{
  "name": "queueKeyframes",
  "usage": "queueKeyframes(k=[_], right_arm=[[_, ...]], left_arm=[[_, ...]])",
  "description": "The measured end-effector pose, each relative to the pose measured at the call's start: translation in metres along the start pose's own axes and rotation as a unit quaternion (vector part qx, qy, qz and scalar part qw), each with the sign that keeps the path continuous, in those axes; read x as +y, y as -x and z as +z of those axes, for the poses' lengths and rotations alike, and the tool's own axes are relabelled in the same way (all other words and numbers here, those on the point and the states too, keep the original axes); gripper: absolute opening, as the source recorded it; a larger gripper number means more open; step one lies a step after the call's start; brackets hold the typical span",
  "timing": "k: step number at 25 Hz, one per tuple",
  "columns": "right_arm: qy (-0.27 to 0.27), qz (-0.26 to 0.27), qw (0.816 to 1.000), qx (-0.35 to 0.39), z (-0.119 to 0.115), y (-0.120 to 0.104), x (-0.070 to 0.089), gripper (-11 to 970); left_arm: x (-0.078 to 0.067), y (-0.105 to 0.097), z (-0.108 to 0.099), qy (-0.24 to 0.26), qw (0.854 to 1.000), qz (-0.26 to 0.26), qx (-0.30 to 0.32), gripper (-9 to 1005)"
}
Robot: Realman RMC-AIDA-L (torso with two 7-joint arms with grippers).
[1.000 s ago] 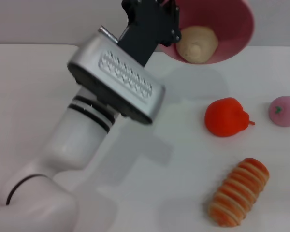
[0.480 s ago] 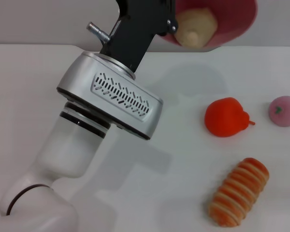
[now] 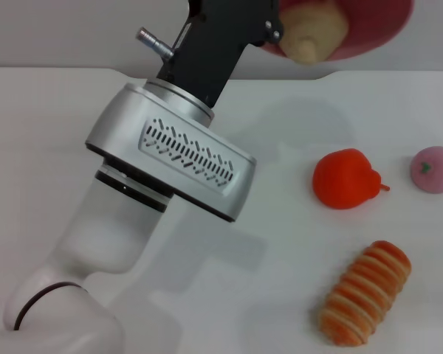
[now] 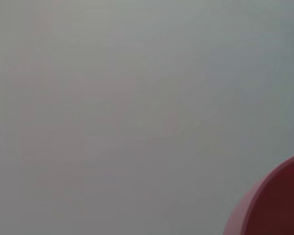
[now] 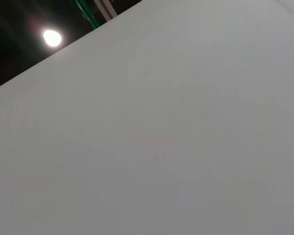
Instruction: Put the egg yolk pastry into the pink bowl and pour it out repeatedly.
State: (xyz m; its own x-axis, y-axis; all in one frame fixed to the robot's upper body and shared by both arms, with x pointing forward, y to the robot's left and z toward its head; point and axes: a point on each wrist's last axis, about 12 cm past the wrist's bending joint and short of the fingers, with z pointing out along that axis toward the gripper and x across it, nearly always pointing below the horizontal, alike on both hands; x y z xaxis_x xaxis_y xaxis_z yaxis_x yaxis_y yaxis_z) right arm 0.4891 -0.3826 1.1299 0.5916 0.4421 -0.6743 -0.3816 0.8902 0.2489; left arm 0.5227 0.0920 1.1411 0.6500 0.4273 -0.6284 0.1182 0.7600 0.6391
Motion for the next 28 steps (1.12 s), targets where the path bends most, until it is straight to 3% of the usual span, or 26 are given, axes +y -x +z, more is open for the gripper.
queueKeyframes(k=[24,28], right_arm=[[0.008,0.008,1.0,0.006,0.0,-0.004,0.004,635],[0.007,0.01,1.0,0.008,0.001,-0.004,0.003,633]], left_arm=[[0.007,-0.005,-0.006,0.02,1.0,-0.001,0.002,34],[0.014,-0.02,0.006,0.006,0.998,-0.05,0.045,34]])
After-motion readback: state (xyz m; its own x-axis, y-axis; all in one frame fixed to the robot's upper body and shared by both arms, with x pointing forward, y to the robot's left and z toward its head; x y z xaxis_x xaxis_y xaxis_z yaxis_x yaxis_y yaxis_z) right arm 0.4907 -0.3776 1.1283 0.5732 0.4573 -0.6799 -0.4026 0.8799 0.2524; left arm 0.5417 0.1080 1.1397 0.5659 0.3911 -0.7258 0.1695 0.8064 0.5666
